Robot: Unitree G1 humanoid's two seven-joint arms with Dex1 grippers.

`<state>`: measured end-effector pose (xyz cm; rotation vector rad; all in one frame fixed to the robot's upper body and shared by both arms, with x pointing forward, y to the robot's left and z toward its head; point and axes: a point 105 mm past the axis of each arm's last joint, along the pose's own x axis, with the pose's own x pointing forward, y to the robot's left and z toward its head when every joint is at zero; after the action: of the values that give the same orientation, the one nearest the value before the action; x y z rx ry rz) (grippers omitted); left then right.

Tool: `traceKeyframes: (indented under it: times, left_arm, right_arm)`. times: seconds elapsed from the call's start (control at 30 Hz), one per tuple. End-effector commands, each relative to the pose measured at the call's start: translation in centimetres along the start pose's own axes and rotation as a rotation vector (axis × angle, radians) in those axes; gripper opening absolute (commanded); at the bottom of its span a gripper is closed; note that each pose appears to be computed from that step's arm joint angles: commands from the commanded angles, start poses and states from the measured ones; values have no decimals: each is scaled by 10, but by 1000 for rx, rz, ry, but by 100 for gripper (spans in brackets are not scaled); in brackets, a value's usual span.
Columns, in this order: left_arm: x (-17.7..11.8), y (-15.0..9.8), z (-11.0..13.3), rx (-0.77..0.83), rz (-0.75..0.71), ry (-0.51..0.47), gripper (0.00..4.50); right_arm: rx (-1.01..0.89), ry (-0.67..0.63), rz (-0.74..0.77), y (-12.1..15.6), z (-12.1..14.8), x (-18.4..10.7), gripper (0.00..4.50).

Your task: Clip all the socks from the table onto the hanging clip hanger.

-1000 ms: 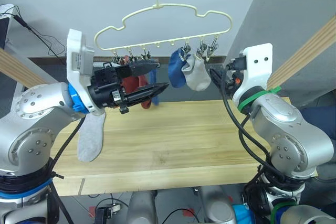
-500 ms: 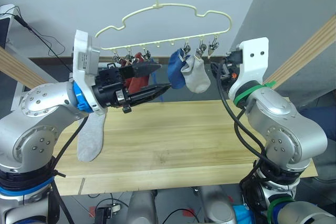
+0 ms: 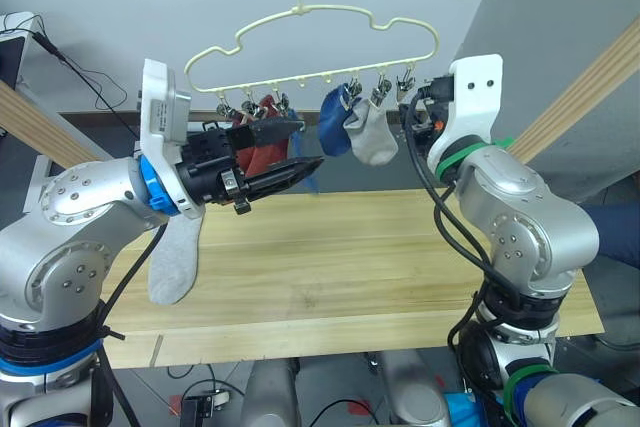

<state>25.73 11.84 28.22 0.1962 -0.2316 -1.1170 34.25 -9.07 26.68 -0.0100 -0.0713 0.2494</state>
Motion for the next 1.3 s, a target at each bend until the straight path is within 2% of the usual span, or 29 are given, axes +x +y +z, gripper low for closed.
traceKeyframes:
  times: [0.03, 0.57, 1.3]
  left_arm:
    - [0, -6, 8, 45, -13, -9, 279]
    - [-1, -5, 9, 53, 18, -1, 279]
    - [1, -3, 7, 54, 44, -1, 279]
  right_arm:
    - [6, -62, 9, 3, 13, -2, 197]
    - [5, -67, 21, 6, 8, 23, 197]
    - [-7, -129, -25, 2, 35, 38, 197]
